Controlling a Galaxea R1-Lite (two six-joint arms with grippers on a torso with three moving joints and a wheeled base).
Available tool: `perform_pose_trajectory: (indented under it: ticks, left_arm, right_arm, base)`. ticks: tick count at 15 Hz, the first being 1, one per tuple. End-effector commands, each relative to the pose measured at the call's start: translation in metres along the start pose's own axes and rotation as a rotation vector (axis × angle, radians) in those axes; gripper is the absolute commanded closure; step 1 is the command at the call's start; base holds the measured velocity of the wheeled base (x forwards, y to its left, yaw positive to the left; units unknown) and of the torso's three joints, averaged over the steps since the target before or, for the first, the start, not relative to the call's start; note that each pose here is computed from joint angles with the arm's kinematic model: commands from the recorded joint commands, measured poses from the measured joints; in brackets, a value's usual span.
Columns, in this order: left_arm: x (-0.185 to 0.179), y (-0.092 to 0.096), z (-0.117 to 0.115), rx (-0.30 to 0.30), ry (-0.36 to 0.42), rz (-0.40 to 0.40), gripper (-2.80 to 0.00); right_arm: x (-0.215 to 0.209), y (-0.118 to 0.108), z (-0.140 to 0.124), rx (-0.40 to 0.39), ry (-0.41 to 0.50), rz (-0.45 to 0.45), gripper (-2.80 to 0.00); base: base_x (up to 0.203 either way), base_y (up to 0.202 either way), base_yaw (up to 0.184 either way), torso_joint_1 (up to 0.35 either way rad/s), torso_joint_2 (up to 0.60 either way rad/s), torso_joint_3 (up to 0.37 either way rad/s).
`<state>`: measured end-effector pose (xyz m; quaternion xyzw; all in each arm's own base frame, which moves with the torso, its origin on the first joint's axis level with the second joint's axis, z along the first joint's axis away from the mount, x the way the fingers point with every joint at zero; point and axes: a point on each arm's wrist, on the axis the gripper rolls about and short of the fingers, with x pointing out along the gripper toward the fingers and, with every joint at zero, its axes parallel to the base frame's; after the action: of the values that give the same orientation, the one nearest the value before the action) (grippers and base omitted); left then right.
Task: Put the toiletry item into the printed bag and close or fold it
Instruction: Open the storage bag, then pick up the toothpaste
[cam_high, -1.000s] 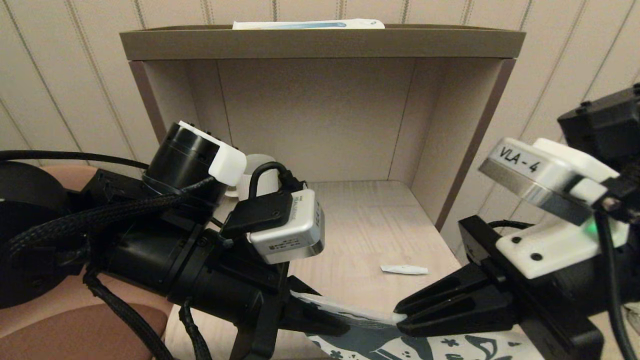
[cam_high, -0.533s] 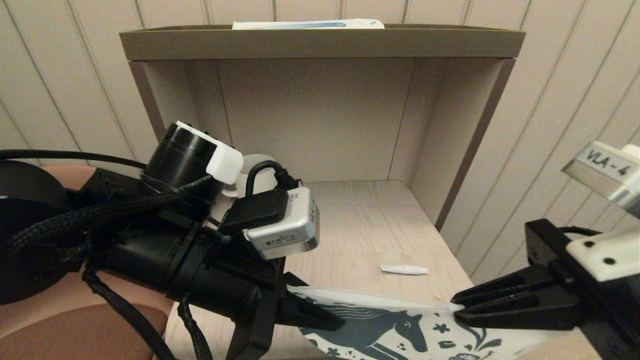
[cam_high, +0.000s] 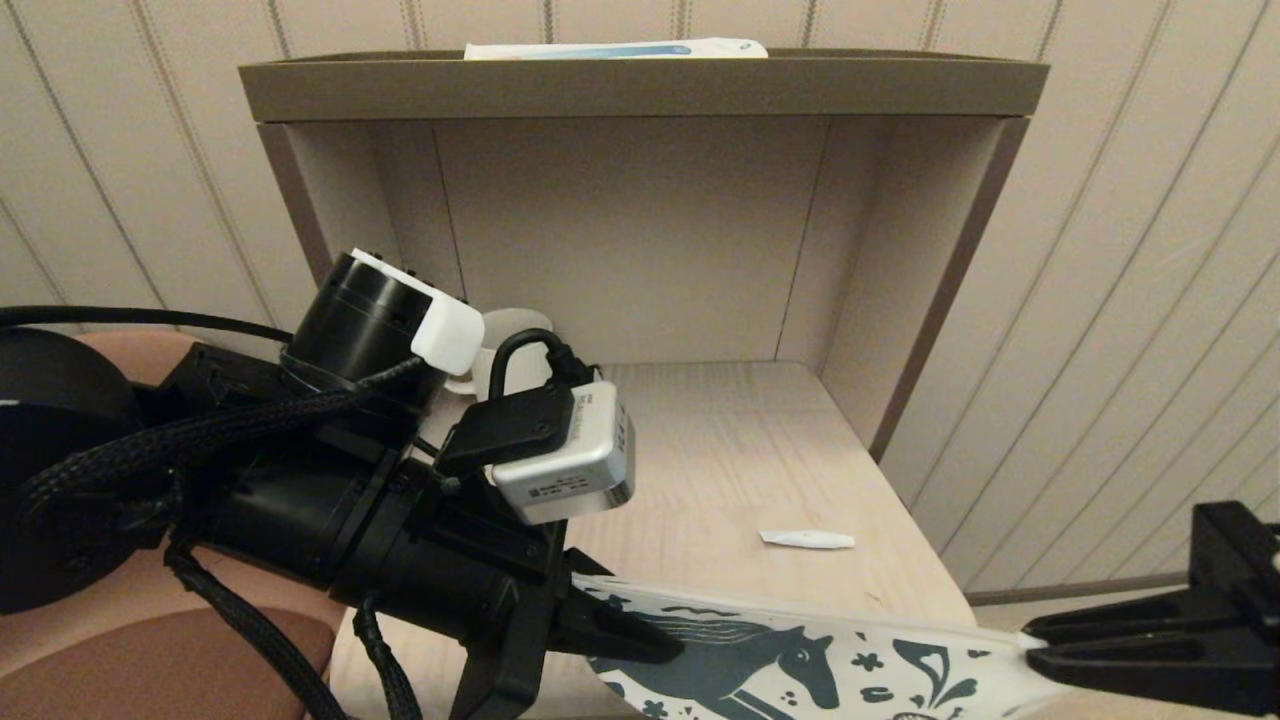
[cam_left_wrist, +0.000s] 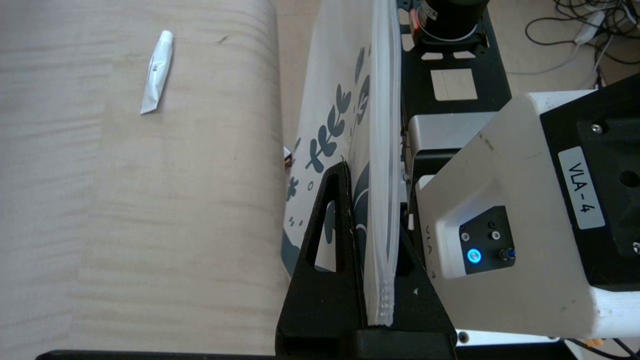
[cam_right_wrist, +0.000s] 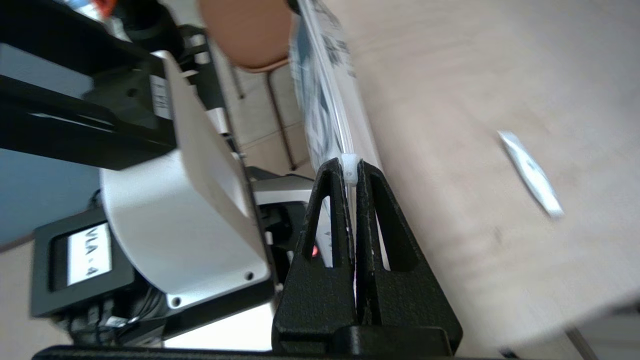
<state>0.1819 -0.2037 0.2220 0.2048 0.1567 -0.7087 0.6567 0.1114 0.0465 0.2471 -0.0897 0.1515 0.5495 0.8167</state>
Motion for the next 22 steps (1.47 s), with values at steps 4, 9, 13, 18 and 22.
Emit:
perform_pose_trajectory:
  ticks: [4, 9, 13, 18, 22]
  left_arm:
    - [0.000, 0.000, -0.001, 0.004, 0.000, -0.005, 0.00]
    - [0.002, 0.000, -0.001, 0.001, 0.003, -0.008, 0.00]
    - [0.004, 0.002, -0.002, -0.001, 0.006, -0.010, 0.00]
    - [0.001, 0.000, -0.001, 0.003, 0.003, -0.006, 0.00]
    - [-0.005, 0.002, -0.003, -0.011, 0.003, 0.021, 0.00]
  right_arm:
    - [-0.012, 0.008, -0.006, -0.005, -0.019, -0.054, 0.00]
    - [-0.011, 0.006, -0.004, -0.009, -0.022, -0.052, 0.00]
    - [-0.010, 0.004, -0.001, -0.017, -0.025, -0.046, -2.80]
    - [-0.011, 0.000, 0.009, -0.018, -0.041, -0.060, -2.80]
    - [-0.015, -0.016, 0.041, 0.207, -0.098, -0.095, -2.80]
  base:
    - [0.000, 0.000, 0.000, 0.000, 0.00, 0.000]
    - [0.000, 0.000, 0.000, 0.000, 0.00, 0.000]
    - [0.000, 0.000, 0.000, 0.000, 0.00, 0.000]
    - [0.000, 0.000, 0.000, 0.000, 0.00, 0.000]
    - [0.000, 0.000, 0.000, 0.000, 0.00, 0.000]
